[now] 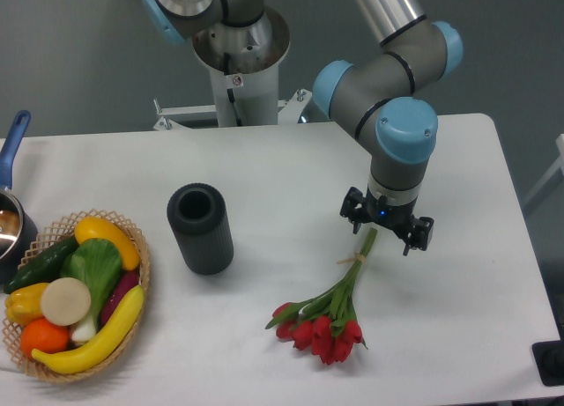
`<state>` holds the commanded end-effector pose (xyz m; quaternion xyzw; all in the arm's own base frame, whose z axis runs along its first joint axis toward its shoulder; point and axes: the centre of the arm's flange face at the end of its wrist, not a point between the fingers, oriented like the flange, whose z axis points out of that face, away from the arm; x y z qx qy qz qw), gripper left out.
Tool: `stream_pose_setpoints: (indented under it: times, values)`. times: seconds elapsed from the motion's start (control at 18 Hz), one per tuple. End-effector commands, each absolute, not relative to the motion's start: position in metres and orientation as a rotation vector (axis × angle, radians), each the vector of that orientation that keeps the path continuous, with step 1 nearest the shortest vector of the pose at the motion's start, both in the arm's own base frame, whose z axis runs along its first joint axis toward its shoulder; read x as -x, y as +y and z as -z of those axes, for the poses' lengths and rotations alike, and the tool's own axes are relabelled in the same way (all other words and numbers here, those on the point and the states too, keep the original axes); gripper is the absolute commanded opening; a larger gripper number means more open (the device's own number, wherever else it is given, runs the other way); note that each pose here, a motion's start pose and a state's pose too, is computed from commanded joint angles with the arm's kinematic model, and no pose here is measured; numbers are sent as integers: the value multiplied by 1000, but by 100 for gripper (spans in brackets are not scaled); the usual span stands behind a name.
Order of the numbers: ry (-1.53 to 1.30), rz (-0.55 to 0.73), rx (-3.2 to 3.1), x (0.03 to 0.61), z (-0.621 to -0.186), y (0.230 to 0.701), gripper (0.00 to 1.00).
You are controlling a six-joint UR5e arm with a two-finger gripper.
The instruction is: Pick up the flowers from the table
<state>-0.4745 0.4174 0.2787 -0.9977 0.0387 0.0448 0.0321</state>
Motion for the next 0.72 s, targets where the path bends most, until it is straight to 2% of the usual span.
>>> stream_pose_setpoints:
  times: [0.33, 0.72]
  values:
    - [117, -158, 3061, 476, -280, 417, 100]
    - [104, -234, 3016, 463, -252, 413, 100]
